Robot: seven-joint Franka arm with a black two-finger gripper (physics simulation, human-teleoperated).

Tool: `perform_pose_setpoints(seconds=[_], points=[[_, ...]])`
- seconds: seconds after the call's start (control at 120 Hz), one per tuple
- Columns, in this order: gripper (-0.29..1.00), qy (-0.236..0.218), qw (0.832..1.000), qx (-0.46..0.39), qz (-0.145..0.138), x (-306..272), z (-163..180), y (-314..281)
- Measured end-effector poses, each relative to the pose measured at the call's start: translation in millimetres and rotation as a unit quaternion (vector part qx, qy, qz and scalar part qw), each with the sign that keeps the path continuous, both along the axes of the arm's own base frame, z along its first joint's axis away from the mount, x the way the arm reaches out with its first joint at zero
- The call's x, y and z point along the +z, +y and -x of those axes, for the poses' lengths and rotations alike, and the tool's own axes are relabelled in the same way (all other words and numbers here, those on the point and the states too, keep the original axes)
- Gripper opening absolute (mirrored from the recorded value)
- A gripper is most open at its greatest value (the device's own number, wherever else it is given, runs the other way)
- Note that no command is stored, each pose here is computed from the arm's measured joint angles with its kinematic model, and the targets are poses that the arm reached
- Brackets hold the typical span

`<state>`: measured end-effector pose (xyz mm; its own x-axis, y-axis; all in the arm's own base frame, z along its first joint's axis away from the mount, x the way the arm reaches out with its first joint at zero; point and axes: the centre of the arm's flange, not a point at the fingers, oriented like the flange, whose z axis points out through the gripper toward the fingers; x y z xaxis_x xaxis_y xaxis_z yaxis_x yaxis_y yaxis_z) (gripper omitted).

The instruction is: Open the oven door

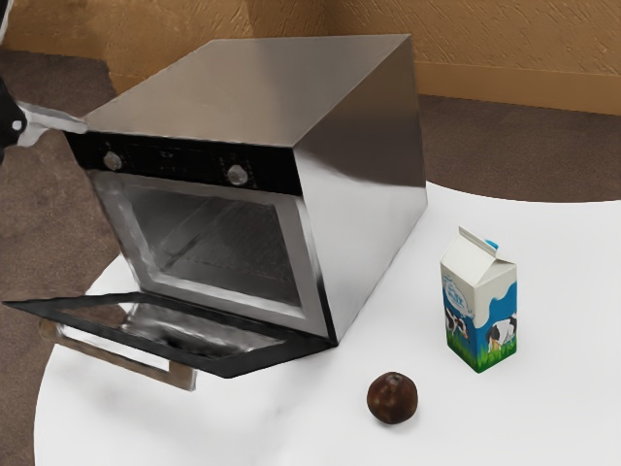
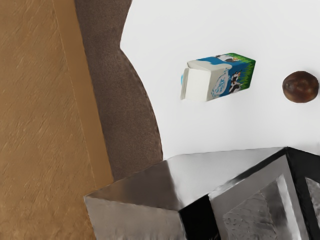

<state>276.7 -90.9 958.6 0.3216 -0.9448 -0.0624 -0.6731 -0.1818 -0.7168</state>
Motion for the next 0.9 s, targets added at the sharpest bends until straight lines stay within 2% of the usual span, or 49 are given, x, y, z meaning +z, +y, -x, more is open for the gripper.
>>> perform_pose_setpoints(seconds=[0.042, 0.092, 0.192, 0.25, 0.317, 0.375, 0.45, 0.5, 0.575, 0.633, 0.742, 0.833, 0.9], points=[[0.67, 0.023, 0.996, 0.064, 0.051, 2.0, 0.0, 49.8], [0.68, 0.046, 0.988, 0.111, 0.096, -0.4, 11.1, 76.7], [0.68, 0.098, 0.972, 0.137, 0.162, -14.4, 20.3, 74.0], [0.68, 0.122, 0.966, 0.129, 0.188, -20.9, 20.2, 53.4], [0.68, 0.134, 0.948, 0.184, 0.221, -34.5, -12.3, 66.4], [0.68, 0.133, 0.922, 0.282, 0.231, -56.1, -61.5, 103.2], [0.68, 0.092, 0.894, 0.364, 0.243, -61.5, -86.3, 132.7], [0.68, 0.087, 0.875, 0.409, 0.243, -79.6, -119.1, 137.7], [0.68, 0.115, 0.838, 0.475, 0.243, -135.0, -186.7, 154.1], [0.68, 0.151, 0.81, 0.503, 0.26, -181.7, -225.1, 165.5], [0.68, 0.176, 0.772, 0.534, 0.297, -233.8, -255.4, 192.9], [0.68, 0.161, 0.741, 0.56, 0.333, -241.0, -256.8, 235.2], [0.68, 0.149, 0.728, 0.57, 0.35, -240.4, -255.4, 251.4]])
